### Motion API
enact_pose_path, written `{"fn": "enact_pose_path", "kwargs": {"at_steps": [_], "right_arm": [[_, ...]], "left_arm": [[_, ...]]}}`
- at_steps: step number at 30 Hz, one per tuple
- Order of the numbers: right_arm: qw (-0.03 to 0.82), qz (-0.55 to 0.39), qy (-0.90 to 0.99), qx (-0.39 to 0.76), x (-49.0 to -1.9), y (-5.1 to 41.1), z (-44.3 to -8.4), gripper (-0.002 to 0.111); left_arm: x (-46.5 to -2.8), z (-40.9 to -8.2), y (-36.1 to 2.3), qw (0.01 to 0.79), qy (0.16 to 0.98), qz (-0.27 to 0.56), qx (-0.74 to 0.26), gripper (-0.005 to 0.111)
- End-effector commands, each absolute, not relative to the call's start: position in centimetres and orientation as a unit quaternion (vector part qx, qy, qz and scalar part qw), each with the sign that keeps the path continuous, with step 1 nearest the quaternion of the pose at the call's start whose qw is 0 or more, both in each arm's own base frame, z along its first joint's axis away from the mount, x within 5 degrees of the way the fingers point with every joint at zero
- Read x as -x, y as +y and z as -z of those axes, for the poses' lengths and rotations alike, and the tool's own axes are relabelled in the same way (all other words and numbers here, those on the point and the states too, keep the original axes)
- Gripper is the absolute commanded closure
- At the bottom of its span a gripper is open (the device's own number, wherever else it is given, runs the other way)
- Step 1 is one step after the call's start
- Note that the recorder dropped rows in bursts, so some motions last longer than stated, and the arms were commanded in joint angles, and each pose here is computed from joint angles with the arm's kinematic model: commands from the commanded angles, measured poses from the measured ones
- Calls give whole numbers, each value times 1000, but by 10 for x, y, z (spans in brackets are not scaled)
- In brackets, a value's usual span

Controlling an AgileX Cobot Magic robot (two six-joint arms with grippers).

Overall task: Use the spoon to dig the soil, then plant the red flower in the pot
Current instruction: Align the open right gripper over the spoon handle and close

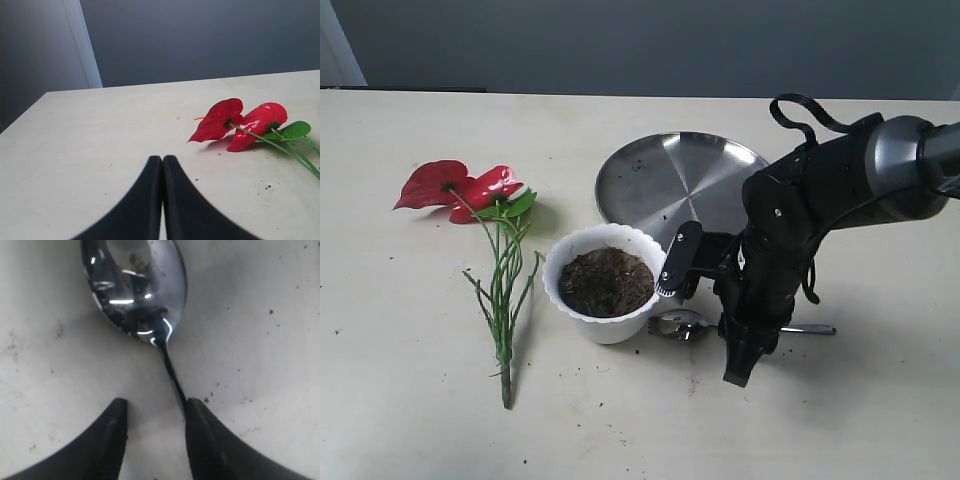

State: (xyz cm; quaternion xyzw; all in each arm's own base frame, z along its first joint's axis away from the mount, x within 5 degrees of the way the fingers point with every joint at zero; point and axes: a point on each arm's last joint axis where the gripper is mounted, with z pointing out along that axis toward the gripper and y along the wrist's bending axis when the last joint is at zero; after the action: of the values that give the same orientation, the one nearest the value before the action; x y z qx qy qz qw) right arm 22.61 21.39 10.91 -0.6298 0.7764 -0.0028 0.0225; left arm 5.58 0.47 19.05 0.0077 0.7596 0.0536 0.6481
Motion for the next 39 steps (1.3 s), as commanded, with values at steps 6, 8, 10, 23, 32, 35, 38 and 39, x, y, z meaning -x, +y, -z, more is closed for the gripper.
{"fn": "enact_pose_path", "kwargs": {"at_steps": [6,8,10,23,32,35,38,39], "right_arm": [[48,-7,787,615,-229,218,-109,69],[66,-9,787,613,-230,219,-121,69],[85,-11,786,612,-231,220,-129,69],[117,28,749,651,-240,218,-132,69],[56,29,757,651,-235,214,-110,69],[39,28,758,651,-235,214,-98,69],[21,29,758,652,-234,213,-89,73],[12,30,758,652,-233,212,-86,79]], "left_arm": [[-55,-192,4,653,756,-47,-7,106],[-55,-192,4,653,756,-47,-7,106],[-55,-192,4,653,756,-47,-7,106],[-55,-192,4,653,756,-47,-7,106],[-55,-192,4,653,756,-47,-7,106],[-55,-192,4,653,756,-47,-7,106],[-55,-192,4,653,756,-47,-7,106],[-55,-192,4,653,756,-47,-7,106]]}}
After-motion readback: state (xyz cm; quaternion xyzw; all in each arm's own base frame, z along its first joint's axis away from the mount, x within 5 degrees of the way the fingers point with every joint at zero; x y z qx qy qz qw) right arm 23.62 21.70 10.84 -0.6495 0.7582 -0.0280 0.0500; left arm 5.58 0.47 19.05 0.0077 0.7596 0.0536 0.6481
